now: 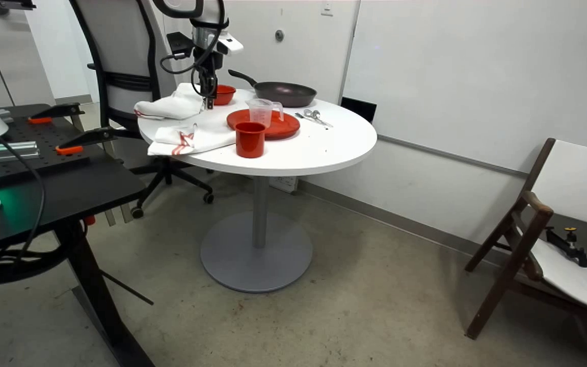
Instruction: Put the jar on the plate
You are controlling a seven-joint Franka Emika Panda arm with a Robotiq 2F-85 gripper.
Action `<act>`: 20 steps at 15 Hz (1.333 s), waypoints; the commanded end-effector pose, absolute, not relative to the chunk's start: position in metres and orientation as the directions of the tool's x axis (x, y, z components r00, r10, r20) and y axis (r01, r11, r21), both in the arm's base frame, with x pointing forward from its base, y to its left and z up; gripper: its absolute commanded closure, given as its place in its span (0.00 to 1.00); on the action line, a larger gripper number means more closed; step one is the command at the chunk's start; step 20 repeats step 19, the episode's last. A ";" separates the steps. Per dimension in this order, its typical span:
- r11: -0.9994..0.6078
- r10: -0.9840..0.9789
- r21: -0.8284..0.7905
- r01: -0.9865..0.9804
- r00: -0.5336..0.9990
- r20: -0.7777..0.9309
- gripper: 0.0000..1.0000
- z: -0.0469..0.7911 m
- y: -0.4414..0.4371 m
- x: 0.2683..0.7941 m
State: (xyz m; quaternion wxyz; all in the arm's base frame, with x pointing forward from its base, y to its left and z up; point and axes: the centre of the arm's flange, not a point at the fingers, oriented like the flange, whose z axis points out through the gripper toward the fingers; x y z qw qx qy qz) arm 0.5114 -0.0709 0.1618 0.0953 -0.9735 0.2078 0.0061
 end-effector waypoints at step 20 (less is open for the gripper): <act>-0.881 -0.431 -0.166 -0.442 0.897 -0.100 0.00 0.144 -0.098 0.478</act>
